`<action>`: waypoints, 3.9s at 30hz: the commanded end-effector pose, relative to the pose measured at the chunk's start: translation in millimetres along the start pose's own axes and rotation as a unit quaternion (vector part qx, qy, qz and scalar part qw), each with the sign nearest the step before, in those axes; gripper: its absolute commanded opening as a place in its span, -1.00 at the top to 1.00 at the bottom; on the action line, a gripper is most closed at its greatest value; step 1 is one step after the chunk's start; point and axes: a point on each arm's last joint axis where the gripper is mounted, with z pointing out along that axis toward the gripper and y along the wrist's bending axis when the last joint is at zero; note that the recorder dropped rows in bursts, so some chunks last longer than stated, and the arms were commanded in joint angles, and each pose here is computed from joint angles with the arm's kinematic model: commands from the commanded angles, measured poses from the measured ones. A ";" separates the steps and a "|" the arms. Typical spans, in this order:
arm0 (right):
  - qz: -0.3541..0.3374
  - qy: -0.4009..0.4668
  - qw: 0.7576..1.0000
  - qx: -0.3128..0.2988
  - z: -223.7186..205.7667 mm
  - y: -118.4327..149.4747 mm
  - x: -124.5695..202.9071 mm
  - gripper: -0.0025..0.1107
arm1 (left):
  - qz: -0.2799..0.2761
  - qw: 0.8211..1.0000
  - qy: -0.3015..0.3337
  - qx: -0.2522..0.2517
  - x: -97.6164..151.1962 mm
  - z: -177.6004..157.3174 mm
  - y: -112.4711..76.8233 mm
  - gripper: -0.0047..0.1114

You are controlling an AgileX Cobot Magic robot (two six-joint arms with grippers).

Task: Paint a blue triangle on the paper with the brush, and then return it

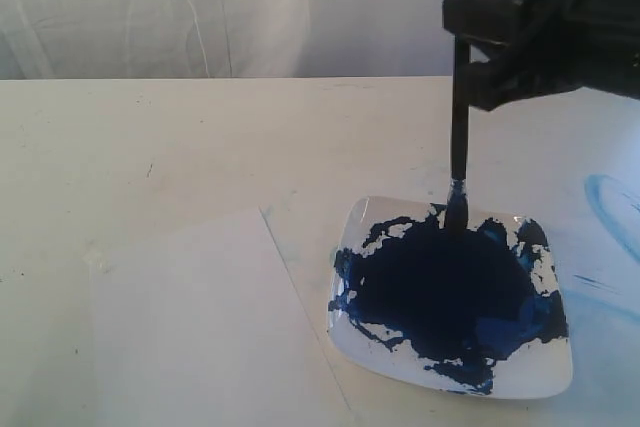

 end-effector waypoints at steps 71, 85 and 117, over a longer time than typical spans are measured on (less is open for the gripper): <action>0.093 -0.031 0.993 0.062 27.3 -4.9 77.1 0.96 | -0.001 1.000 -0.002 0.003 0.6 0.2 -0.3 0.92; 0.078 0.000 0.994 0.073 27.2 -6.4 82.7 0.96 | -0.001 1.000 -0.002 0.003 0.6 0.2 -0.3 0.92; 0.058 -0.027 0.995 0.081 11.5 -4.2 66.1 0.96 | -0.001 1.000 -0.002 0.003 0.6 0.2 -0.3 0.92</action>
